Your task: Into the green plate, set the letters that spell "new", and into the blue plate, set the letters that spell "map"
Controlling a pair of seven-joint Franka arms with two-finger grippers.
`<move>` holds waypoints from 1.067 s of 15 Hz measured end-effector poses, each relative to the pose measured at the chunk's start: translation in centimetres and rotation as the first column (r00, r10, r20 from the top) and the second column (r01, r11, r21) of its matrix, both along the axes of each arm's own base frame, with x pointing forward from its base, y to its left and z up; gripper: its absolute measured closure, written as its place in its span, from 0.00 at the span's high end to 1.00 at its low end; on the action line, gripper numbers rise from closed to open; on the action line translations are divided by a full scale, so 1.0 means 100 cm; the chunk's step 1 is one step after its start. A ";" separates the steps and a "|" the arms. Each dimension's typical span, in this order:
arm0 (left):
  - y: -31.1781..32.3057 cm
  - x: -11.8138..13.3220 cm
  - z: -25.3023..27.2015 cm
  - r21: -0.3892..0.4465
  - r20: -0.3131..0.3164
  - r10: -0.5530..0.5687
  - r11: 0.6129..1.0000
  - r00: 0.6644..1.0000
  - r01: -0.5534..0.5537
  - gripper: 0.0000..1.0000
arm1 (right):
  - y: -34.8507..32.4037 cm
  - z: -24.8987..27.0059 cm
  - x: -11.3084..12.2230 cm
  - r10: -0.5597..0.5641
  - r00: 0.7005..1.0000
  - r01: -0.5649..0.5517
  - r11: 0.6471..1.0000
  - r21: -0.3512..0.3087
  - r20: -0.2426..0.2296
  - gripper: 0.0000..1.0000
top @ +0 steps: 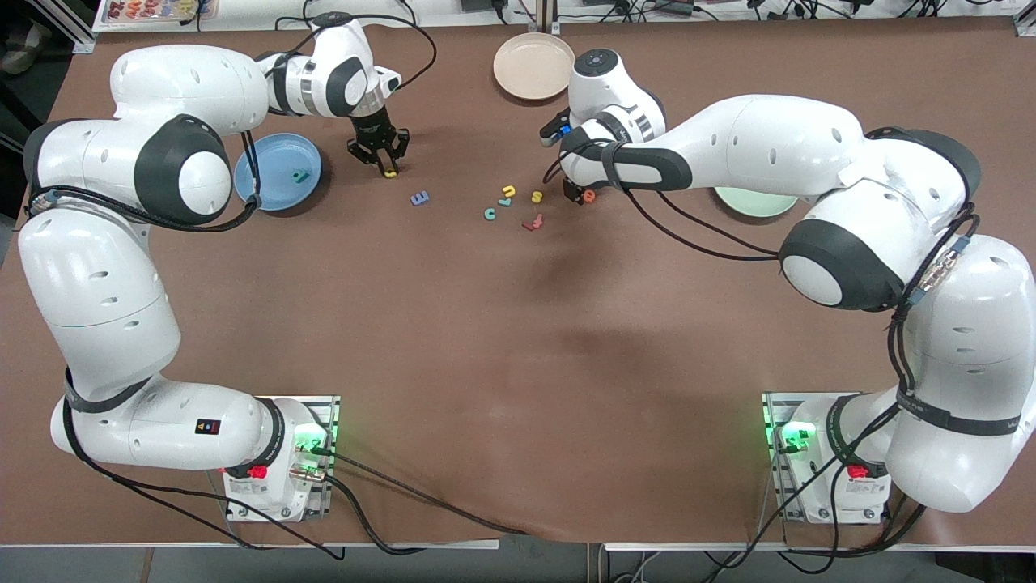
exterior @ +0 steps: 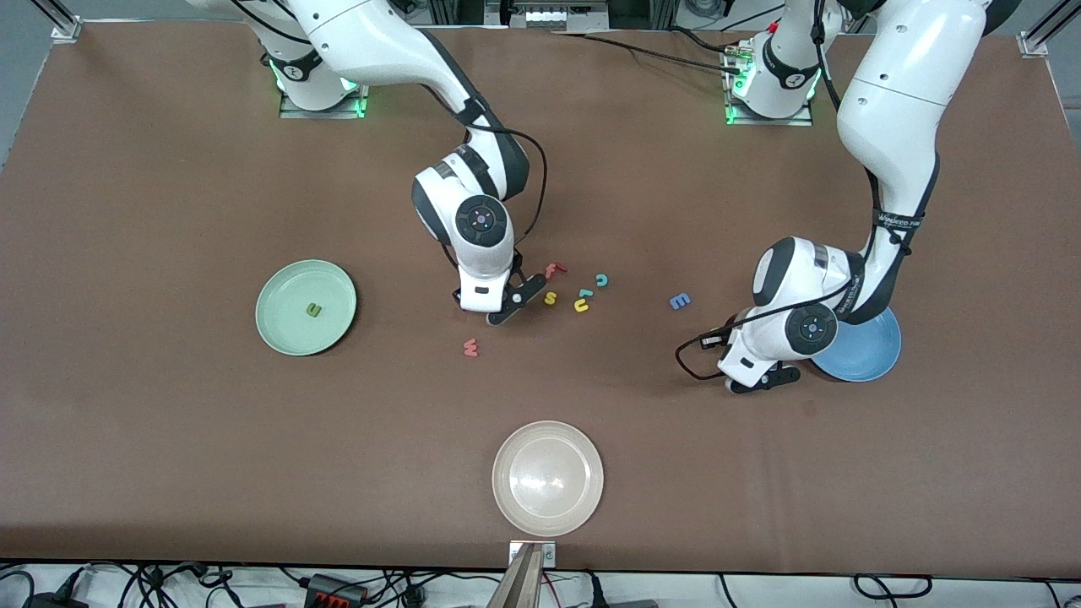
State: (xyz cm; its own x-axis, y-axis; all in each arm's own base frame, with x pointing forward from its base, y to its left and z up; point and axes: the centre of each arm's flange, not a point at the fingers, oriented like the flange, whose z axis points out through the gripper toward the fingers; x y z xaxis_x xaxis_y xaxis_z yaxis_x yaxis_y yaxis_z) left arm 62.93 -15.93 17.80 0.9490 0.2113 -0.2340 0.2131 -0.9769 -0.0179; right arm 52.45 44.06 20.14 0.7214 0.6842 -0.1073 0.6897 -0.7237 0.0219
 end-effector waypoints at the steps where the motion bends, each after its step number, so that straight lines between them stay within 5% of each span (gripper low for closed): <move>1: 0.001 0.001 0.009 0.009 -0.001 -0.024 1.000 1.000 0.024 0.28 | 0.000 -0.004 -0.001 0.014 1.000 -0.014 1.000 -0.002 -0.003 0.71; 2: 0.004 0.002 0.020 0.013 -0.005 -0.051 0.999 0.999 0.051 0.28 | 0.000 -0.008 -0.001 0.033 0.999 -0.033 0.999 -0.001 -0.003 0.63; 10: 0.142 0.008 0.078 -0.012 -0.074 -0.314 0.949 0.947 0.314 0.28 | -0.001 -0.024 0.004 0.104 0.994 -0.105 0.994 0.016 0.020 0.57; 13: 0.210 0.000 0.068 -0.052 -0.090 -0.376 0.927 0.922 0.372 0.28 | -0.001 -0.024 0.004 0.106 0.994 -0.107 0.994 0.016 0.020 0.37; 16: 0.233 -0.016 0.042 -0.059 -0.103 -0.398 0.917 0.911 0.394 0.28 | 0.000 -0.024 0.004 0.107 0.994 -0.107 0.994 0.017 0.022 0.28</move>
State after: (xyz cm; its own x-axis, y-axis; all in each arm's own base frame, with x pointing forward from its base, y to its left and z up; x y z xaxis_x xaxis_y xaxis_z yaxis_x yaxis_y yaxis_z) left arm 61.34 7.40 22.02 0.9207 -0.1872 -0.3424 -0.1928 -0.9811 0.0178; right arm 52.83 44.02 17.79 0.6459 0.7592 -0.0801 0.7627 -0.6463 0.0246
